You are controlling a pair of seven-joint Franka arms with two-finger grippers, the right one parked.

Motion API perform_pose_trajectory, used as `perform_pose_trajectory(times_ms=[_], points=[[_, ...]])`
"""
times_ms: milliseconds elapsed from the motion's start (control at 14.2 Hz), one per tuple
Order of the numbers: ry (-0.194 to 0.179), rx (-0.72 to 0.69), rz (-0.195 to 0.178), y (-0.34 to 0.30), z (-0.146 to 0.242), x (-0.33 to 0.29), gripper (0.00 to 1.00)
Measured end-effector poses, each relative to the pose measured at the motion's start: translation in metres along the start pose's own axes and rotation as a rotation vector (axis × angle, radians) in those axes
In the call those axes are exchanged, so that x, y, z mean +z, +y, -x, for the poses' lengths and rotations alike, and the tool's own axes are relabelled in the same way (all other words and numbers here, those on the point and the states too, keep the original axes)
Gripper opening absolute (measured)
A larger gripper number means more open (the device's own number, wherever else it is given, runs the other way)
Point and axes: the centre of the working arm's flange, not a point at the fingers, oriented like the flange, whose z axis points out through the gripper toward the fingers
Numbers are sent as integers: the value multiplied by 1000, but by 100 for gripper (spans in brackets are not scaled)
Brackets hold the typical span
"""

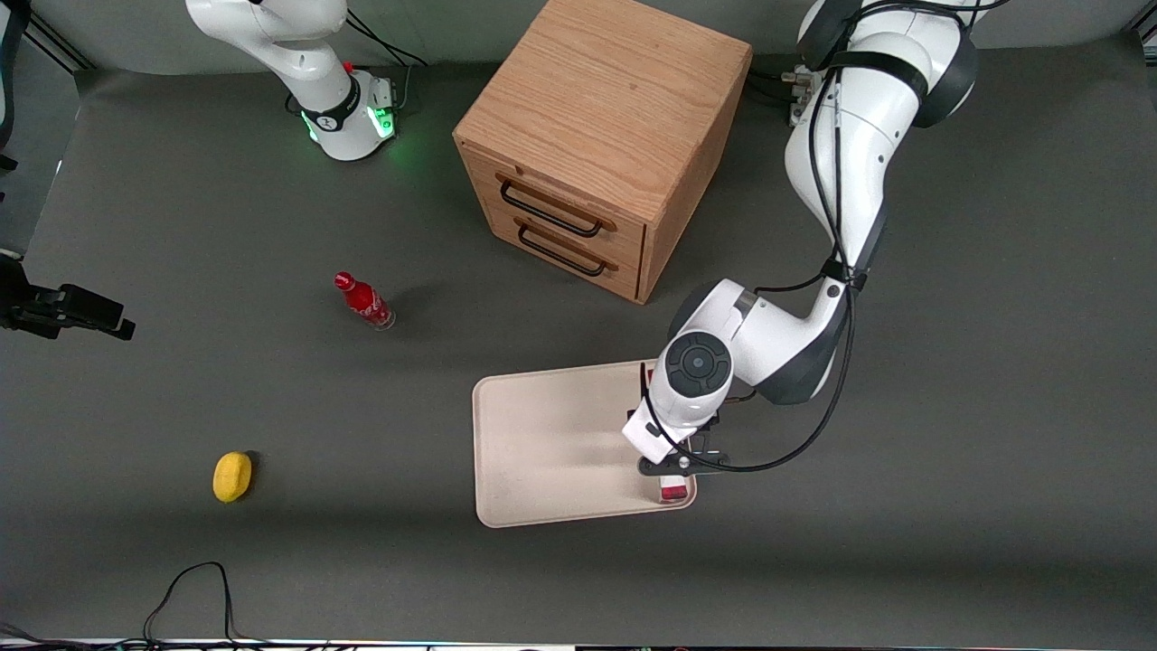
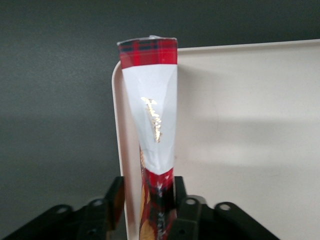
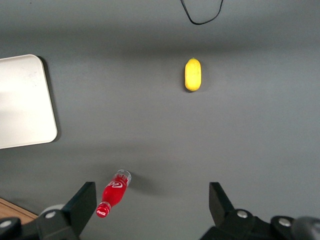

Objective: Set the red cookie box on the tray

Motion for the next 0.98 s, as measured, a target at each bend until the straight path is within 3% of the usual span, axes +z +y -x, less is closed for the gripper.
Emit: perform_pose_trajectory(times_ms=[211,351,702,982], points=[[-27,-2,-35,-6,6,-48,84],[-36,-1,-34,-7,19,-110,100],[-50,-11,-46,-39,76,-282,100],[-55,-32,-81,-117,79,-323,100]])
